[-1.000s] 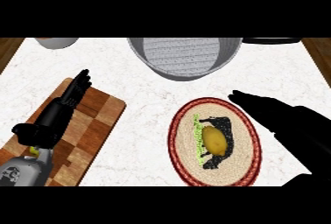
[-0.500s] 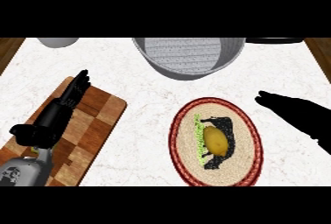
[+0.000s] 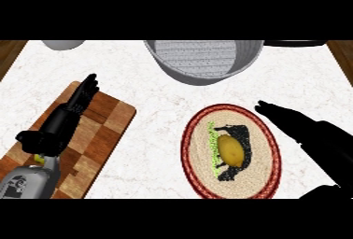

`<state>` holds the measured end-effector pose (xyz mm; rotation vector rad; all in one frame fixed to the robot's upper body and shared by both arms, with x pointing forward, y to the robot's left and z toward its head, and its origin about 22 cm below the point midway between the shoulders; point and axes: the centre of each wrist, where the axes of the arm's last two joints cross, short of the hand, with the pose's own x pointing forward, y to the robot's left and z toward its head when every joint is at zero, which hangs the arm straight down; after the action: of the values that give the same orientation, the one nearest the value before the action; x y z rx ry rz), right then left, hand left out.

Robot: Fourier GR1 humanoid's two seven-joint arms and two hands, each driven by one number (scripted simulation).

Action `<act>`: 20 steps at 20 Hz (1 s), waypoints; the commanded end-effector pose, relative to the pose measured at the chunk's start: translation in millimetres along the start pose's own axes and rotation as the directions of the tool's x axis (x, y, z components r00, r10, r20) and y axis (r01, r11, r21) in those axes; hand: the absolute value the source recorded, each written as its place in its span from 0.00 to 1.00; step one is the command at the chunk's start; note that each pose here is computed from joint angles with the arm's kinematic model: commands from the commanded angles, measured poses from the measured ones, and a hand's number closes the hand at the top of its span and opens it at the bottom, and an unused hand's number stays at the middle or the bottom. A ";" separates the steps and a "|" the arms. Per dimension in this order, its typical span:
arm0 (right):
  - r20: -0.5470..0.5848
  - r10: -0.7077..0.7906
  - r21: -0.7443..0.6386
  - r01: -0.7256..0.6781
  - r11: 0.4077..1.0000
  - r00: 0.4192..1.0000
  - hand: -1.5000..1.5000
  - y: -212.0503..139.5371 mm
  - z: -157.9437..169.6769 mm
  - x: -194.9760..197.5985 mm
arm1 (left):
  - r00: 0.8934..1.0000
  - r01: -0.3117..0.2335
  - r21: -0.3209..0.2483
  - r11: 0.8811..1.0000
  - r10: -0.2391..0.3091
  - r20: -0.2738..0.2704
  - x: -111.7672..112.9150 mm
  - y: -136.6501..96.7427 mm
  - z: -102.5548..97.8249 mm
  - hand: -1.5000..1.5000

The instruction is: Pick the lemon from the placemat and place it in the basket

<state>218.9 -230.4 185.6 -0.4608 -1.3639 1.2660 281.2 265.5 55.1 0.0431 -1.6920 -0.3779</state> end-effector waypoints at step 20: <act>0.110 -0.037 -0.070 0.044 0.997 0.993 0.00 82.5 -26.7 -23.6 | 1.000 -0.003 0.000 1.000 0.003 -0.003 8.4 -2.2 6.4 0.50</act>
<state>235.9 -213.1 101.2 -0.4515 -1.4666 1.2332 275.1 264.5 62.2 0.0441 -1.6935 -0.3808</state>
